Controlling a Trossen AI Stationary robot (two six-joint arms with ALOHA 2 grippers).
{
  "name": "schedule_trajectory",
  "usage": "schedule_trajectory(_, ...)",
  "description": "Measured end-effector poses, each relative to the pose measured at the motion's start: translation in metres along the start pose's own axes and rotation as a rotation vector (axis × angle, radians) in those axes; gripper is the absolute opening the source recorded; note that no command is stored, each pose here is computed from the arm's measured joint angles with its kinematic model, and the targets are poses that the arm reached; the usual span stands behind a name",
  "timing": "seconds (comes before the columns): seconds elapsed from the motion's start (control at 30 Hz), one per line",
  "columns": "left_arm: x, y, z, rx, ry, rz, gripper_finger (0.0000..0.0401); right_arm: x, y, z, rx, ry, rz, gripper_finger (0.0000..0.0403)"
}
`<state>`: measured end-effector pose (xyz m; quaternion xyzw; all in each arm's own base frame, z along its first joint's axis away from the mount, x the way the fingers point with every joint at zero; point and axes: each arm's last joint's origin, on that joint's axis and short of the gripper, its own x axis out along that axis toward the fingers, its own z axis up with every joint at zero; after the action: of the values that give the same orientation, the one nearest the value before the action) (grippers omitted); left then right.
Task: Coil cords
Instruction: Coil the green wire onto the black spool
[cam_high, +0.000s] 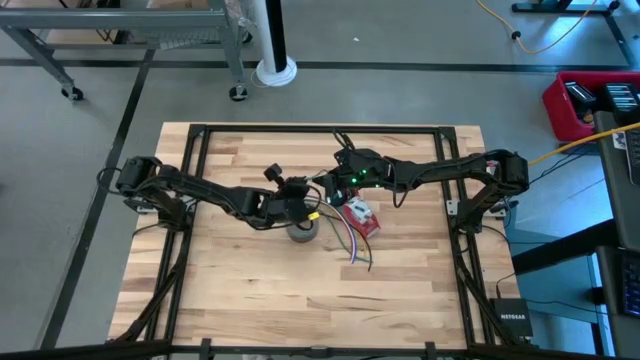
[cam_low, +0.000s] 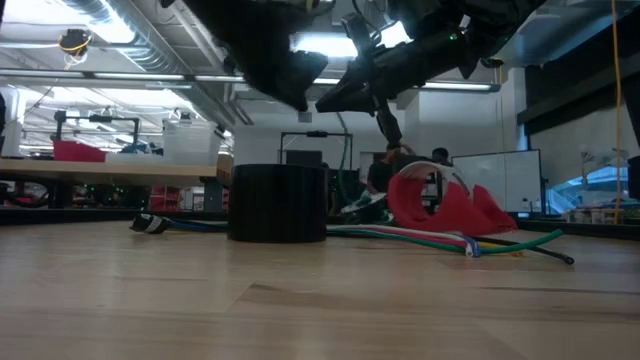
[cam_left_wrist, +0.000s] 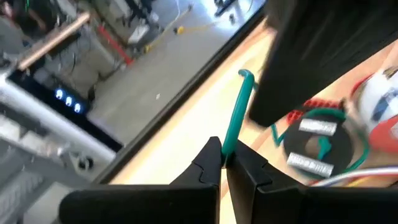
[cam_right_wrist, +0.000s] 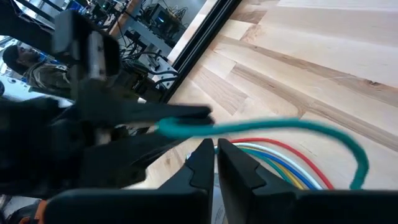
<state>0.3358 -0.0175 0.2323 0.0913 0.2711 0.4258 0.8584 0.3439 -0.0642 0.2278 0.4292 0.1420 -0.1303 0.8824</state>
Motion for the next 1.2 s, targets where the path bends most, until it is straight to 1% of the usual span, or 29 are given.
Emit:
schedule_trajectory(0.1,0.0019,0.0027,-0.0058,-0.008,0.047,0.001,0.0001,0.0000,-0.0001,0.0001,0.000,-0.002,-0.002,0.0027)
schedule_trajectory(0.2,0.0024,0.0033,-0.0076,-0.011,0.065,-0.009,0.0001,0.0000,-0.0001,0.0001,0.000,-0.004,-0.003,0.0027)
schedule_trajectory(0.83,0.0025,0.0029,-0.0071,-0.011,0.064,-0.018,0.0001,0.0000,-0.0005,-0.0002,-0.001,0.000,-0.008,0.0028)
schedule_trajectory(1.2,0.0025,0.0029,-0.0071,0.022,0.064,-0.019,0.0001,0.0000,-0.0006,-0.0003,0.000,0.001,-0.009,0.0028)
